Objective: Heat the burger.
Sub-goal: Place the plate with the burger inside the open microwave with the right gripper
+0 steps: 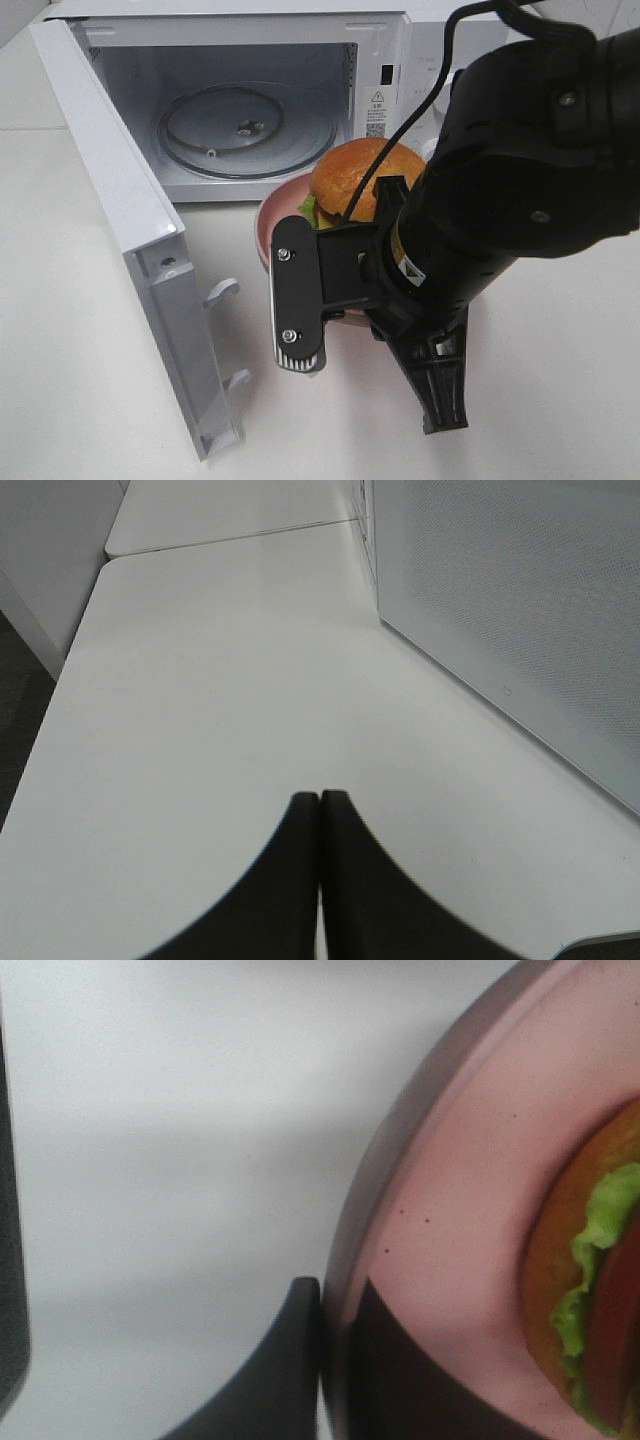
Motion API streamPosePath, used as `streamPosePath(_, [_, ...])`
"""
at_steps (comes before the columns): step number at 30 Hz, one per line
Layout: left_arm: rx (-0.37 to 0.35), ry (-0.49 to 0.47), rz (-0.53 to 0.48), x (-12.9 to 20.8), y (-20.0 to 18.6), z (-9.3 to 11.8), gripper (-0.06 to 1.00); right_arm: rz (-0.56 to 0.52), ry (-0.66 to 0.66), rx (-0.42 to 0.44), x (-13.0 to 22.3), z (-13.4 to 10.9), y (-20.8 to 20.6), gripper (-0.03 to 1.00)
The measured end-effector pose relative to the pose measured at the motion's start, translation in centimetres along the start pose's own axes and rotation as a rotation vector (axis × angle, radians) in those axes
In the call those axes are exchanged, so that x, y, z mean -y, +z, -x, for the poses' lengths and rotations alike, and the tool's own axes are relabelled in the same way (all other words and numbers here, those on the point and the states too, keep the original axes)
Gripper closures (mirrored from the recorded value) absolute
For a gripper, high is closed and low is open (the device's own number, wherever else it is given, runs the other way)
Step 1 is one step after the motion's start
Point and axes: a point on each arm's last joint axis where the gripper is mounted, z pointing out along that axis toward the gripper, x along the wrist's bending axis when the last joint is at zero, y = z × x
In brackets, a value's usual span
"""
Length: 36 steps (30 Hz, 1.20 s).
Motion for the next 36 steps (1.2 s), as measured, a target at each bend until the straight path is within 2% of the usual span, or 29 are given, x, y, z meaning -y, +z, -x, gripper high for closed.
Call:
streamPosePath(7, [0.0, 0.0, 0.0, 0.0, 0.0, 0.0, 0.94, 0.05, -0.162, 0.034, -0.5, 0.3, 0.0, 0.95])
streamPosePath(17, [0.0, 0.0, 0.0, 0.0, 0.0, 0.0, 0.94, 0.068, -0.298, 0.053, -0.7, 0.4, 0.0, 0.95])
streamPosePath(27, [0.0, 0.0, 0.0, 0.0, 0.0, 0.0, 0.94, 0.133, -0.33, 0.113, -1.2, 0.9, -0.1, 0.95])
streamPosePath(32, [0.0, 0.0, 0.0, 0.0, 0.0, 0.0, 0.94, 0.153, -0.268, 0.125, -0.5, 1.9, 0.2, 0.95])
streamPosePath(36, [0.0, 0.0, 0.0, 0.0, 0.0, 0.0, 0.94, 0.148, -0.269, 0.122, -0.1, 2.1, 0.4, 0.95])
